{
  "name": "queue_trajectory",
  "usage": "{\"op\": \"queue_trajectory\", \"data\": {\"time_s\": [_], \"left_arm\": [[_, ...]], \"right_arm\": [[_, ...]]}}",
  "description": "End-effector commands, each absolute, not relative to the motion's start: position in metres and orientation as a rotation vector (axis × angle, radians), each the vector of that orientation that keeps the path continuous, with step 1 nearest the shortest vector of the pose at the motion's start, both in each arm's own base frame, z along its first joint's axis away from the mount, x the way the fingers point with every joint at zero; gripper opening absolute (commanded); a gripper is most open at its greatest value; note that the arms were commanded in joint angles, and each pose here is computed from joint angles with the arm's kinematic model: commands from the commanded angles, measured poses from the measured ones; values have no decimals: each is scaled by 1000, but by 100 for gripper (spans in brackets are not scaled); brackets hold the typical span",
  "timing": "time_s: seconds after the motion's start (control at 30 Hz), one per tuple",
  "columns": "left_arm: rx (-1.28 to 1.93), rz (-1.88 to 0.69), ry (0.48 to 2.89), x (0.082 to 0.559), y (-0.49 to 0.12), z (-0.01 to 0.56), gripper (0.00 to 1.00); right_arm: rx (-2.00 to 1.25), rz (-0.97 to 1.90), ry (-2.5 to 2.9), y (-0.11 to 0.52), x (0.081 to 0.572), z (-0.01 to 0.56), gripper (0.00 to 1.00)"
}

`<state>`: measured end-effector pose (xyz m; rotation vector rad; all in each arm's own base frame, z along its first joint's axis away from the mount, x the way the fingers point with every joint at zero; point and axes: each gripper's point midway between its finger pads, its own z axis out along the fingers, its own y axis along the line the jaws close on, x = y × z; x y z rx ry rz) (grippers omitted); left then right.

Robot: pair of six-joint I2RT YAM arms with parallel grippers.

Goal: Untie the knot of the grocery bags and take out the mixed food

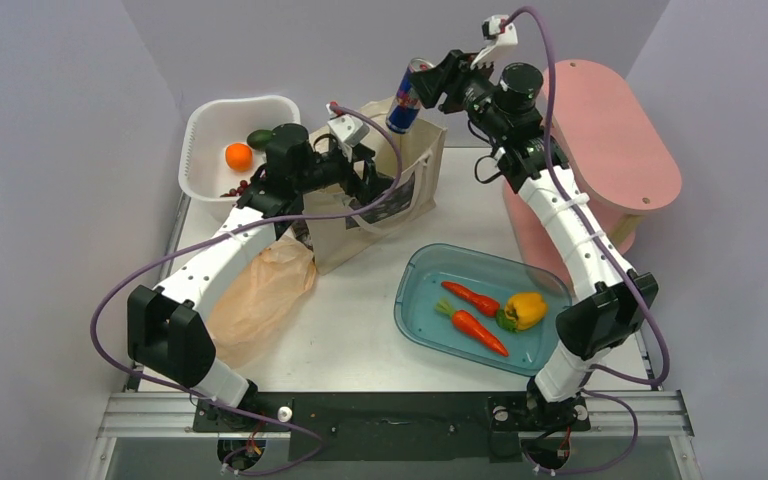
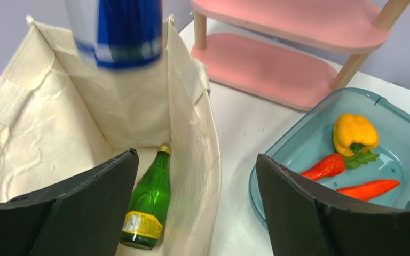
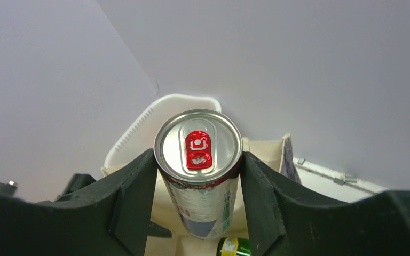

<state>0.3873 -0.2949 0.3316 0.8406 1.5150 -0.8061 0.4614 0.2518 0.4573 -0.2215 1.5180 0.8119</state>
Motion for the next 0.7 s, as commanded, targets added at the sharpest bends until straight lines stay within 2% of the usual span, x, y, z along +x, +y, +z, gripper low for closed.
{"op": "queue_trajectory", "data": {"time_s": [0.0,0.13,0.33,0.5,0.67], "left_arm": [[843,-718,1543,384,-283,336,83],[829,-660,1583,391,-278,333,88],[781,-577,1553,400,-276,351,87],[805,-569,1503,393,-285,367,89],[797,-549,1523,392,-292,368,95]], "right_arm": [[-144,771,1162,209,444,585,0],[-90,665,1085,164,442,617,0],[38,449,1039,85,445,635,0],[121,318,1022,26,446,639,0],[156,164,1057,-28,454,627,0]]}}
